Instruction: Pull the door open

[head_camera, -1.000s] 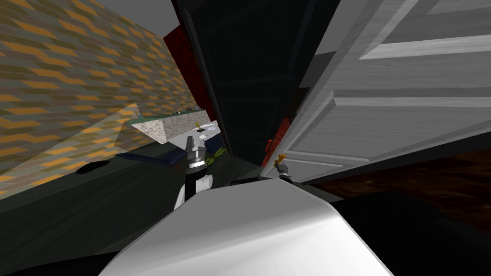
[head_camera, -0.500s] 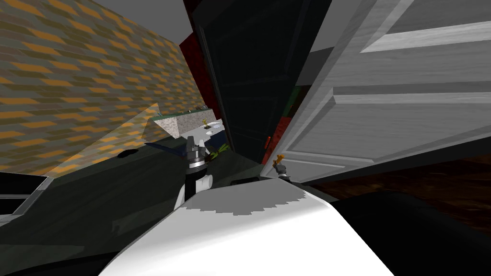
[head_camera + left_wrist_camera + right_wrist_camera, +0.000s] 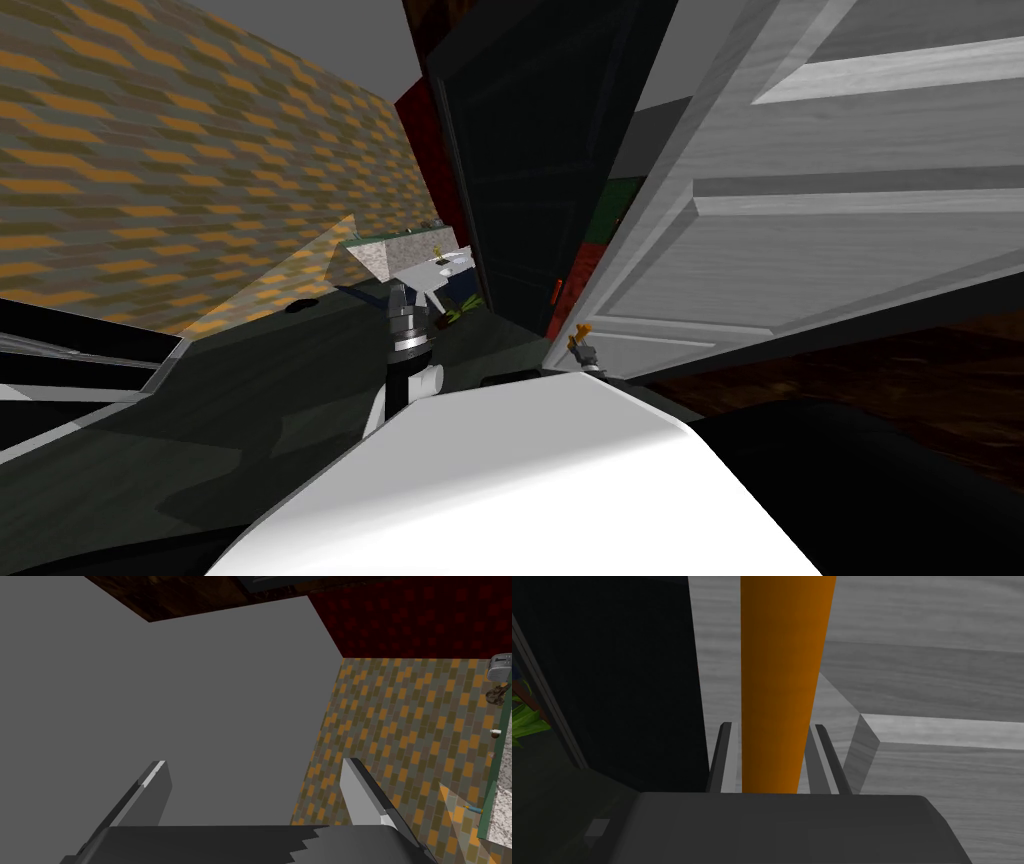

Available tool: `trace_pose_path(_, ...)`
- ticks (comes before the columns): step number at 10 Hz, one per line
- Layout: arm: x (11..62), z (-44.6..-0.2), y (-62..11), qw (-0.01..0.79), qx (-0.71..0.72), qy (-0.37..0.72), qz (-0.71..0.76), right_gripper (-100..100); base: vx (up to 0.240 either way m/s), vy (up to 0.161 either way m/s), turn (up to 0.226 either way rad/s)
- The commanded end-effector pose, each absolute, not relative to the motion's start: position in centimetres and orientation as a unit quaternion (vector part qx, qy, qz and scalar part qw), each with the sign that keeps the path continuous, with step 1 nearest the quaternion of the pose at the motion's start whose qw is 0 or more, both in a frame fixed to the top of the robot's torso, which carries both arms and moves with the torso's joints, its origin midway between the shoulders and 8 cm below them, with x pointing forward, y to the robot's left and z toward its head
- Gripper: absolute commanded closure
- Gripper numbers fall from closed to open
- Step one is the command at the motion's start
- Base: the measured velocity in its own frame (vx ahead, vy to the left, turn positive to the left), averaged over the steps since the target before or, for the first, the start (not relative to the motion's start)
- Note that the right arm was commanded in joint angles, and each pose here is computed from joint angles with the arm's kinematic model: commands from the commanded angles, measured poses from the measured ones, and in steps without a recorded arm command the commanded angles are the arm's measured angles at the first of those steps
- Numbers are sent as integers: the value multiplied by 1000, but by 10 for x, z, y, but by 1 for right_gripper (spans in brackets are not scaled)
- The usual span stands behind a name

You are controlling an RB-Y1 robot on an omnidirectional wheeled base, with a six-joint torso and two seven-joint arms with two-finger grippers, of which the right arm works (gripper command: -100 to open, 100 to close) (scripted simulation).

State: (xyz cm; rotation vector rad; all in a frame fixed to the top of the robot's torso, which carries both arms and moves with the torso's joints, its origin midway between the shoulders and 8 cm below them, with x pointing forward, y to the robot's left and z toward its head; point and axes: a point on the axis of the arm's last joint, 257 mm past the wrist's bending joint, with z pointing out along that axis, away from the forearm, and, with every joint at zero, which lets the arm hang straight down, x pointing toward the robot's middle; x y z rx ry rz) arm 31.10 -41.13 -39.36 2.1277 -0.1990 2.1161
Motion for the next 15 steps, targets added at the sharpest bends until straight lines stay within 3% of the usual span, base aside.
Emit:
trace_pose_path(1,306,-393,-408,59,706,-60,703,100,-207,15,89)
trace_pose_path(15,267,-392,-403,8,707,-8,707,100,-220,-34,117)
